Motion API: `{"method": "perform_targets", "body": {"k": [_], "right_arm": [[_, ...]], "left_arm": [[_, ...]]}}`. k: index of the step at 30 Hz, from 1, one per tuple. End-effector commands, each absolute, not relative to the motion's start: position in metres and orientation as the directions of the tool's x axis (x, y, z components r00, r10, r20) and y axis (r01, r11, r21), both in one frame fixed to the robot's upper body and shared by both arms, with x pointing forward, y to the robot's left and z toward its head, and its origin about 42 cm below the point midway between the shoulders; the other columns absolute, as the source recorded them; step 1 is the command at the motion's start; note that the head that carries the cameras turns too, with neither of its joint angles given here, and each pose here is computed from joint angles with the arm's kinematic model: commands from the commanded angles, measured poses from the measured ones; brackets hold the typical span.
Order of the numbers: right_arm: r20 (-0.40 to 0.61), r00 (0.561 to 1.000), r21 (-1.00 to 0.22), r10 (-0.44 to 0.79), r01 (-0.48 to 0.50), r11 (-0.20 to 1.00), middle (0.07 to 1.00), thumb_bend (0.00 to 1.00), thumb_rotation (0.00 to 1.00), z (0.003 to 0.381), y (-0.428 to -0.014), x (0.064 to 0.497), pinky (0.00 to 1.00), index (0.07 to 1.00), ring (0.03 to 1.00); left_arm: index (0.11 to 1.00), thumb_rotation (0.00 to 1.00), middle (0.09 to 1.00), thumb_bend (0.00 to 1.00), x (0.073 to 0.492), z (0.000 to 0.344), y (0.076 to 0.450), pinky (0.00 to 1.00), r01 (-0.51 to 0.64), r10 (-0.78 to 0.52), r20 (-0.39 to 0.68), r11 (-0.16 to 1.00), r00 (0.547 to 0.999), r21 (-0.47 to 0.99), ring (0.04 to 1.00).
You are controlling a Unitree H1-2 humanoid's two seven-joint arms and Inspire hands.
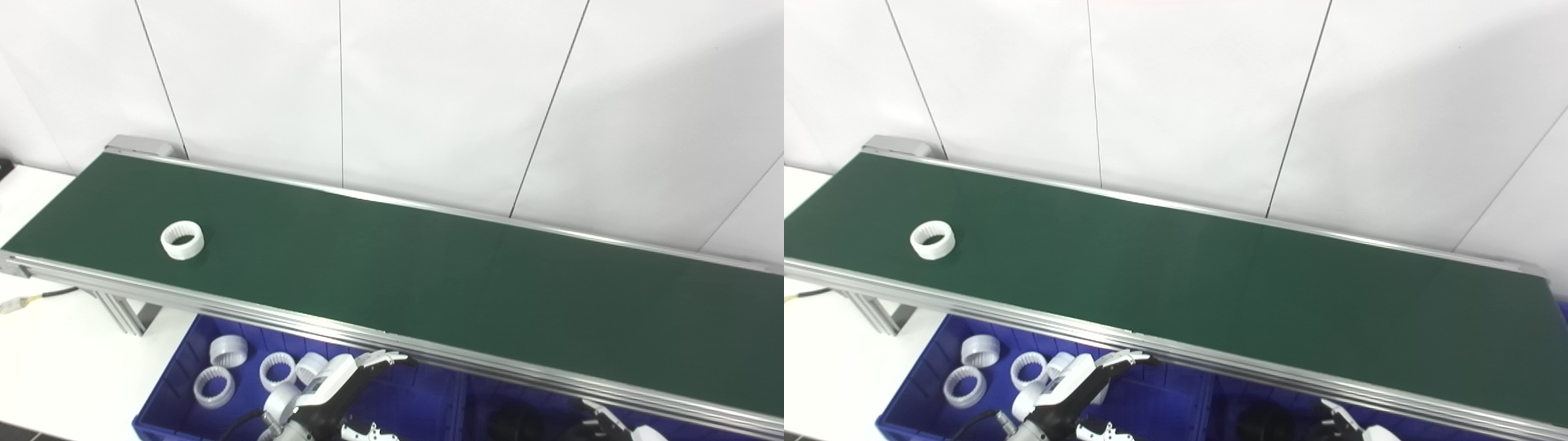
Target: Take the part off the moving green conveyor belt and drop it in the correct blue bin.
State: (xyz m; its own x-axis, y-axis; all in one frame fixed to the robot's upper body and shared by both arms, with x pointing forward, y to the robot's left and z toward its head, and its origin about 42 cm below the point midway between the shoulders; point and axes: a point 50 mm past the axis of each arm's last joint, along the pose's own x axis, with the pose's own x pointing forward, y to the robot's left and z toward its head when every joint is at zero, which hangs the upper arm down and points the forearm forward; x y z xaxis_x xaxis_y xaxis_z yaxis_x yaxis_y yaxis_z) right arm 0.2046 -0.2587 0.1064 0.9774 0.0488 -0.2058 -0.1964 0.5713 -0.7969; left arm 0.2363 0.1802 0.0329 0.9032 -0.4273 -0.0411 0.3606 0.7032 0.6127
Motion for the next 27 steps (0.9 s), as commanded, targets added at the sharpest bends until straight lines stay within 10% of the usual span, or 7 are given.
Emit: {"method": "perform_targets", "body": {"k": [1,13,27], "right_arm": [[-0.138,0.988,-0.807,0.068,-0.152,0.571,0.684,0.82,0.18,0.116,-0.259,0.208,0.57,0.817,0.656],[-0.149,0.987,-0.806,0.062,-0.158,0.570,0.690,0.81,0.21,0.114,-0.261,0.210,0.59,0.819,0.666],[-0.142,0.988,-0.802,0.067,-0.154,0.578,0.695,0.80,0.21,0.108,-0.261,0.215,0.58,0.826,0.661]], "left_arm": [[0.827,0.47,0.876,0.82,0.245,0.044,0.178,0.94,0.317,-0.434,0.038,0.713,0.900,0.625,0.917],[0.881,0.44,0.864,0.83,0.244,0.052,0.174,0.72,0.222,-0.375,0.137,0.764,0.917,0.606,0.809],[0.868,0.47,0.865,0.80,0.270,0.119,0.176,0.76,-0.043,-0.233,0.424,0.835,0.875,0.549,0.826]]}}
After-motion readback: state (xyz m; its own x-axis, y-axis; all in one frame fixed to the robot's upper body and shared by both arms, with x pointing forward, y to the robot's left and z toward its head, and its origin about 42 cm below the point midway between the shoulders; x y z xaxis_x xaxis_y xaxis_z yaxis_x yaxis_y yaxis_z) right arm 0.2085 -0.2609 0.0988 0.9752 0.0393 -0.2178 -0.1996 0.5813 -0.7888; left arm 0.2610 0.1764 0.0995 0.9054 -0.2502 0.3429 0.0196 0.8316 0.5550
